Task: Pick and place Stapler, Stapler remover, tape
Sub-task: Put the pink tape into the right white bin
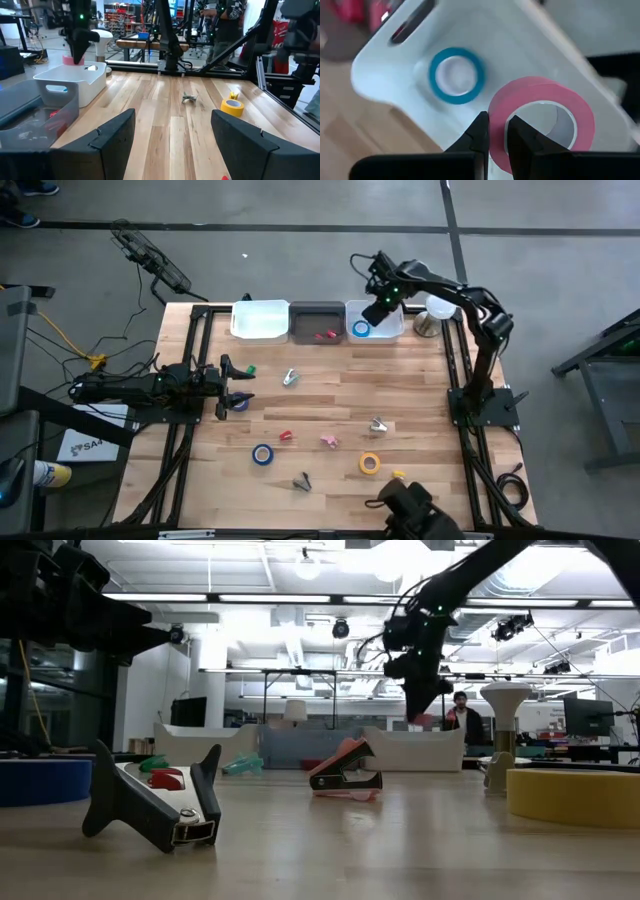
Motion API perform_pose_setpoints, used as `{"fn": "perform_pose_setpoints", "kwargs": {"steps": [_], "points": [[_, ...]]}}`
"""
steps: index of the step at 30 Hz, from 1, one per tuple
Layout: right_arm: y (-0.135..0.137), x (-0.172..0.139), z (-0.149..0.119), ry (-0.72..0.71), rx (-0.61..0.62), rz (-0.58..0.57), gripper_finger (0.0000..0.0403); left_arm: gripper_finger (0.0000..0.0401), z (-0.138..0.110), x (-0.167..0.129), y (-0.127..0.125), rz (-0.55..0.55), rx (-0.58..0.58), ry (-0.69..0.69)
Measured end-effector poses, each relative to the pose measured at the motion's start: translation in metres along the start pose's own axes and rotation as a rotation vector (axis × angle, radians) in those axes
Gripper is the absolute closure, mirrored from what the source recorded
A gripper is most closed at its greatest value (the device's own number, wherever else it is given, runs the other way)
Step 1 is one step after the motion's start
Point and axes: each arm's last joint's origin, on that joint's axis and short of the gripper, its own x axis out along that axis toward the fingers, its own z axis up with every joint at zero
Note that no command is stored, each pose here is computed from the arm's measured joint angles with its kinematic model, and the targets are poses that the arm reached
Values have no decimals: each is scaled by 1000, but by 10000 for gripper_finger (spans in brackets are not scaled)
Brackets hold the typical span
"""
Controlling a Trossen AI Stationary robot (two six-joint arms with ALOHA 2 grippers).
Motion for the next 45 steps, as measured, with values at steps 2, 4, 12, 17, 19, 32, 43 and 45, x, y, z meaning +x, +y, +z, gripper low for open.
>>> {"fn": "perform_pose_setpoints", "kwargs": {"steps": [2, 4, 12, 17, 19, 32, 43, 45], "points": [[3, 8, 1, 19, -83, 36, 372, 142, 0, 0, 0, 0, 0, 0], [6, 16, 0, 45, -159, 47, 372, 142, 0, 0, 0, 0, 0, 0], [4, 36, -4, 141, -327, 40, 372, 142, 0, 0, 0, -1, 0, 0], [6, 47, -6, 181, -409, 60, 372, 142, 0, 0, 0, 0, 0, 0], [8, 49, -5, 187, -445, 63, 372, 142, 0, 0, 0, -1, 0, 0], [12, 57, -13, 226, -489, 46, 372, 142, 0, 0, 0, -1, 0, 0], [14, 72, -24, 238, -632, 62, 366, 142, 0, 0, 0, -1, 0, 0], [15, 73, -23, 232, -650, 50, 362, 142, 0, 0, 0, -1, 0, 0]]}}
